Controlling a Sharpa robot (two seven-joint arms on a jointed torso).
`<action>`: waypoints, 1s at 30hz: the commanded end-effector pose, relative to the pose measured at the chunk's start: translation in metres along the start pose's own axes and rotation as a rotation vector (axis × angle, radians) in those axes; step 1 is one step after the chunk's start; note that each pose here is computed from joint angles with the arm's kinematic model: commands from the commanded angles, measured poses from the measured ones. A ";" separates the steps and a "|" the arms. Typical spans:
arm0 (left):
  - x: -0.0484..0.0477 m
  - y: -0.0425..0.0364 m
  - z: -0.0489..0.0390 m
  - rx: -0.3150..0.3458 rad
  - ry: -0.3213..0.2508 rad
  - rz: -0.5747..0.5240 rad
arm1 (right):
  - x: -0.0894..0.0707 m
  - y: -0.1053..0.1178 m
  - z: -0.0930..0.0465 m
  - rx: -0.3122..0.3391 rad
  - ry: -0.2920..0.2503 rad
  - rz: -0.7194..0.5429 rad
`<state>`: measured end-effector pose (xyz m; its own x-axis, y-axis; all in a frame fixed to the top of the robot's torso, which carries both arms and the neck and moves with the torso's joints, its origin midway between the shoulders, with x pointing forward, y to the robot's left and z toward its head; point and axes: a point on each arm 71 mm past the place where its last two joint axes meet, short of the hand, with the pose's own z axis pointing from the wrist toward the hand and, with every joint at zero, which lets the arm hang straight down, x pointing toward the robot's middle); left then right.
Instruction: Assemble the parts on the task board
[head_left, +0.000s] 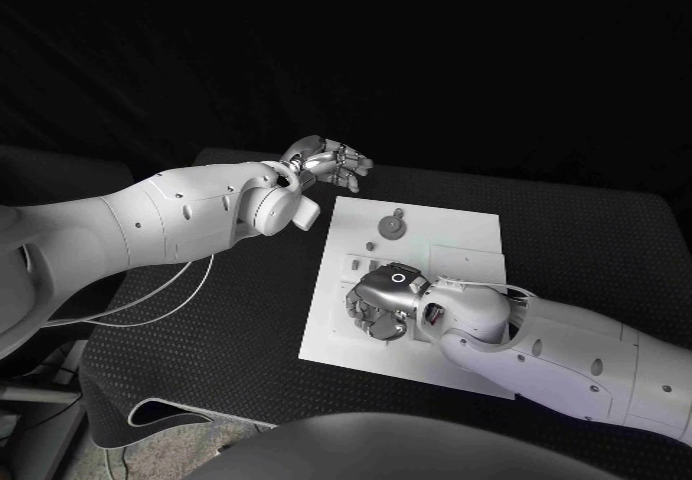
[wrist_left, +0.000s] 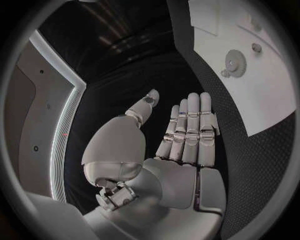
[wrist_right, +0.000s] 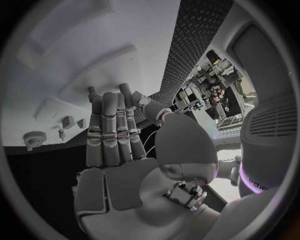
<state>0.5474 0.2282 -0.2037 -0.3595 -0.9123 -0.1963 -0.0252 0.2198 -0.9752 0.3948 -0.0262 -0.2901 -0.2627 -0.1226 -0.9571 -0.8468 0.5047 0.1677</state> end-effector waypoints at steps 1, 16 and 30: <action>0.0020 -0.0021 0.0006 0.013 0.016 -0.003 | 0.011 -0.003 -0.003 0.019 0.051 0.009; -0.0003 -0.0015 0.0000 0.010 0.012 -0.002 | 0.004 -0.007 -0.010 0.033 -0.063 0.032; -0.0078 0.0006 -0.0017 0.005 -0.004 0.003 | -0.058 -0.058 -0.053 0.210 -0.208 0.288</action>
<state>0.5483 0.2356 -0.2041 -0.3482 -0.9157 -0.2008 -0.0291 0.2246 -0.9740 0.4276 -0.0849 -0.2337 -0.2274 0.1014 -0.9685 -0.7487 0.6178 0.2405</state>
